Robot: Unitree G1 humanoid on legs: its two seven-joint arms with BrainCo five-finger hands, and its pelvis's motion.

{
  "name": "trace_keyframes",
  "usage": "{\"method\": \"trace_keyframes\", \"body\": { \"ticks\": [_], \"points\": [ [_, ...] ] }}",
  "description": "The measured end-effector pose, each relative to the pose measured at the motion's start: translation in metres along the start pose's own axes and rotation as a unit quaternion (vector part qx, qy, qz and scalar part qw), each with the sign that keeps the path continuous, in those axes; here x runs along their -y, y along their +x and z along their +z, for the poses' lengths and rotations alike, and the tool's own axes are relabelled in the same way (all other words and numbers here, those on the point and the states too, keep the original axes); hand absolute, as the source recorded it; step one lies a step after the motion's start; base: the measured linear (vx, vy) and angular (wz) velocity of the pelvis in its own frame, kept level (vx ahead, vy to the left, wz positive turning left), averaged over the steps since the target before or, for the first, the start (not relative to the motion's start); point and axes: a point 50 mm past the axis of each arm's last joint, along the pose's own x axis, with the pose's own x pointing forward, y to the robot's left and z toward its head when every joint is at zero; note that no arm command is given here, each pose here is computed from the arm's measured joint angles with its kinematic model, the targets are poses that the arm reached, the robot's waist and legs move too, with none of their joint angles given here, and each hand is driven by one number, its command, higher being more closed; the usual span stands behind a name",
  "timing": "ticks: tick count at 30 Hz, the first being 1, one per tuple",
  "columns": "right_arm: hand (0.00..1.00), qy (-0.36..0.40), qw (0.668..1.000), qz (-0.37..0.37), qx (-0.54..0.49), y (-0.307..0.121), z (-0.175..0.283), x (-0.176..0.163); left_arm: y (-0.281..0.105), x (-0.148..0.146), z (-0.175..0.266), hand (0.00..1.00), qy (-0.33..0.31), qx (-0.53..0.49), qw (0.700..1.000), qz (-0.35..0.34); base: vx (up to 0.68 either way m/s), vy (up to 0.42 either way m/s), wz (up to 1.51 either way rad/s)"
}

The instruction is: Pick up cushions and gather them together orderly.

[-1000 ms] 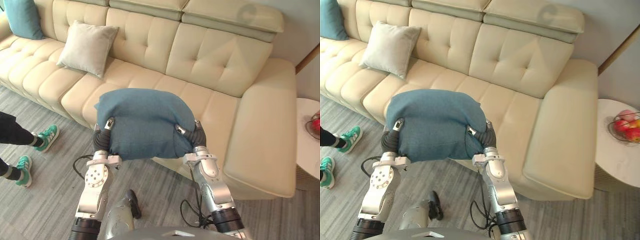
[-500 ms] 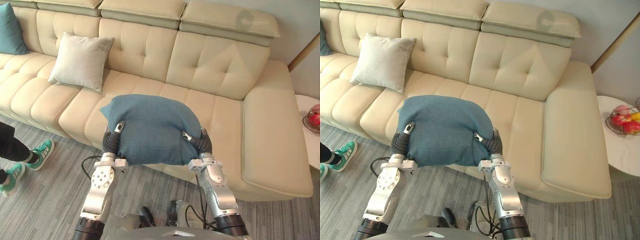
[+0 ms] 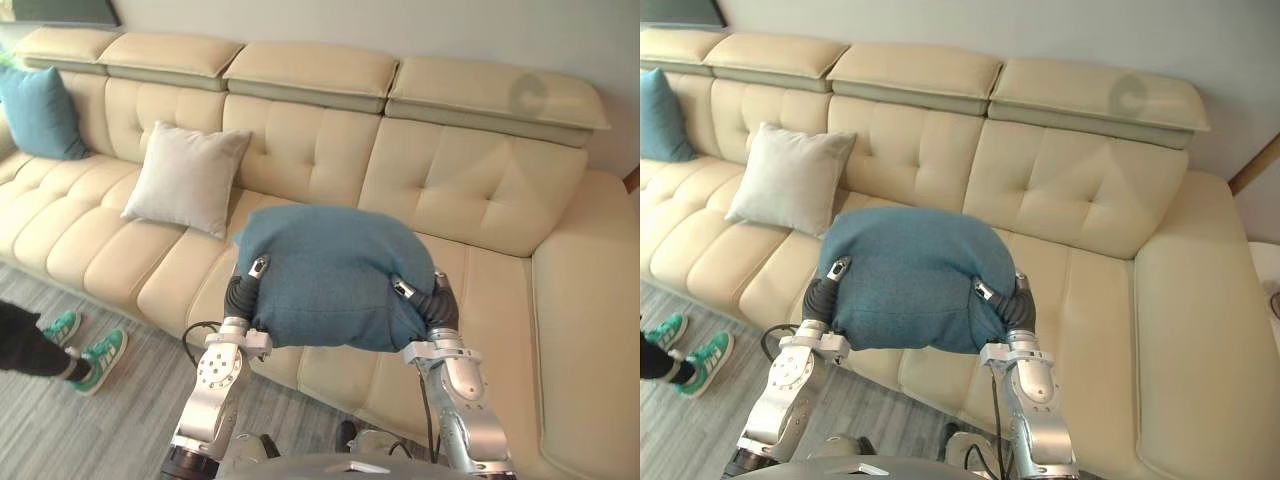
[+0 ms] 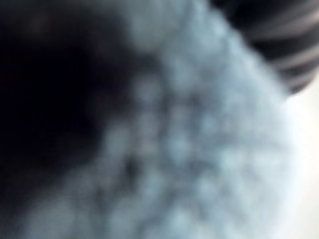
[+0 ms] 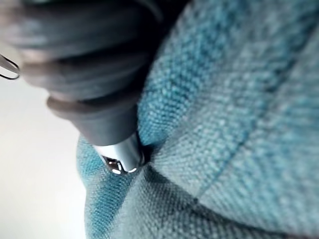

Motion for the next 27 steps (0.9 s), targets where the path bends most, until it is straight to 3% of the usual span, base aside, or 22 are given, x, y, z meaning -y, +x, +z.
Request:
{"method": "trace_keyframes", "body": {
  "ticks": [7,12,18,27],
  "points": [
    [1.0,-0.004,0.999,-0.006,-0.036,-0.004,-0.016,0.003,-0.005,0.001,-0.005,1.0,-0.004,-0.013,1.0,0.001,0.24,0.393,-0.75],
    [1.0,0.021,0.998,0.0,-0.054,-0.011,-0.024,-0.01,-0.011,-0.013,-0.006,1.0,0.016,-0.021,1.0,0.008,0.1,0.256,-0.7],
    [1.0,0.013,0.997,0.026,-0.068,0.007,-0.035,-0.019,-0.01,-0.021,-0.002,1.0,0.017,-0.014,0.999,0.024,-0.04,0.077,-1.23],
    [1.0,-0.015,0.995,0.034,-0.092,0.004,-0.047,-0.015,-0.009,-0.016,-0.003,1.0,0.003,-0.014,1.0,0.026,-0.01,-0.025,0.04]
  ]
}}
